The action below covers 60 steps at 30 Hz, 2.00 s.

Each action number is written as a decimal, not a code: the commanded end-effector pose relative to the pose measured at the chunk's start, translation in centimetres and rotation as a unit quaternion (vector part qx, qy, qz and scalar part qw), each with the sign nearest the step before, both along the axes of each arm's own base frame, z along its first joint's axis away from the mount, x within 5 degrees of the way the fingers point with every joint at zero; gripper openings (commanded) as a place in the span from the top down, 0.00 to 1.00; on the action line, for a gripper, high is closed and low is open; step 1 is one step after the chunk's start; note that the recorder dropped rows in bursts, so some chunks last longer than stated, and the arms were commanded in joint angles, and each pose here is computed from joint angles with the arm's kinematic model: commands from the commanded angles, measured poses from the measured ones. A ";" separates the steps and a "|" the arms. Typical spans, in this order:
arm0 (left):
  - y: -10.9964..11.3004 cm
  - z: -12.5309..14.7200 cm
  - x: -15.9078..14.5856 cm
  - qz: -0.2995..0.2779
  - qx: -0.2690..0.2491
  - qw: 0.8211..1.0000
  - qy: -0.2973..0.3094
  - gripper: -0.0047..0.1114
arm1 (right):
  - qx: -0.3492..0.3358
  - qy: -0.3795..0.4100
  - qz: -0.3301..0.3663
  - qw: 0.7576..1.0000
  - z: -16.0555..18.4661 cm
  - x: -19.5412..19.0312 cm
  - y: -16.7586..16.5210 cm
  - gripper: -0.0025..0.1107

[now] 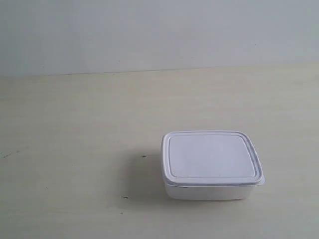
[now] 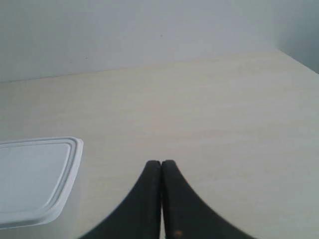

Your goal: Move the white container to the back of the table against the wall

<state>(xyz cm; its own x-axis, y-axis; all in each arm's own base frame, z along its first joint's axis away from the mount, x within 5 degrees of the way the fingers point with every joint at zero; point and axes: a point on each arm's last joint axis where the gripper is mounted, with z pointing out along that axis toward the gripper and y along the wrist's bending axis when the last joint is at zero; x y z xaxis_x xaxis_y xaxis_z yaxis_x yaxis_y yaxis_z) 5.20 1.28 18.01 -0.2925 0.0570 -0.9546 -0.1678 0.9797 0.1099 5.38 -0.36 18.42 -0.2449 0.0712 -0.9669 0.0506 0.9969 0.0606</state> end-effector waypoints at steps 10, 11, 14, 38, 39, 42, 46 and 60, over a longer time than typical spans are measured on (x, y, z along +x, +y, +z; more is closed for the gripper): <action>0.0 0.2 0.0 0.000 0.005 1.000 -0.009 0.96 | 0.002 -0.003 0.002 1.000 -0.1 0.0 0.0 0.98; 0.0 0.2 0.0 0.000 0.005 1.000 -0.009 0.96 | 0.002 -0.003 0.002 1.000 -0.1 0.0 0.0 0.98; 0.0 0.2 0.0 0.000 0.005 1.000 -0.009 0.96 | 0.002 -0.003 0.002 1.000 -0.1 0.0 0.0 0.98; -0.1 0.7 0.1 -0.005 0.008 0.999 -0.037 0.96 | 0.002 -0.003 0.002 1.000 -0.1 0.0 0.0 0.98; -0.1 0.7 0.1 -0.005 0.009 0.999 -0.040 0.96 | 0.002 -0.003 0.002 1.000 -0.1 0.0 0.0 0.98; -0.1 1.2 0.2 -0.009 0.008 0.998 -0.068 0.96 | -0.006 -0.004 0.003 1.000 -0.1 0.0 0.0 0.98; -0.3 2.4 0.4 -0.019 0.011 0.991 -0.131 0.96 | -0.014 -0.028 0.006 1.000 0.4 0.1 0.0 0.98; -0.7 4.3 0.2 -0.038 0.025 0.971 -0.236 0.96 | 0.009 -0.256 0.037 0.966 4.5 -0.1 0.7 0.98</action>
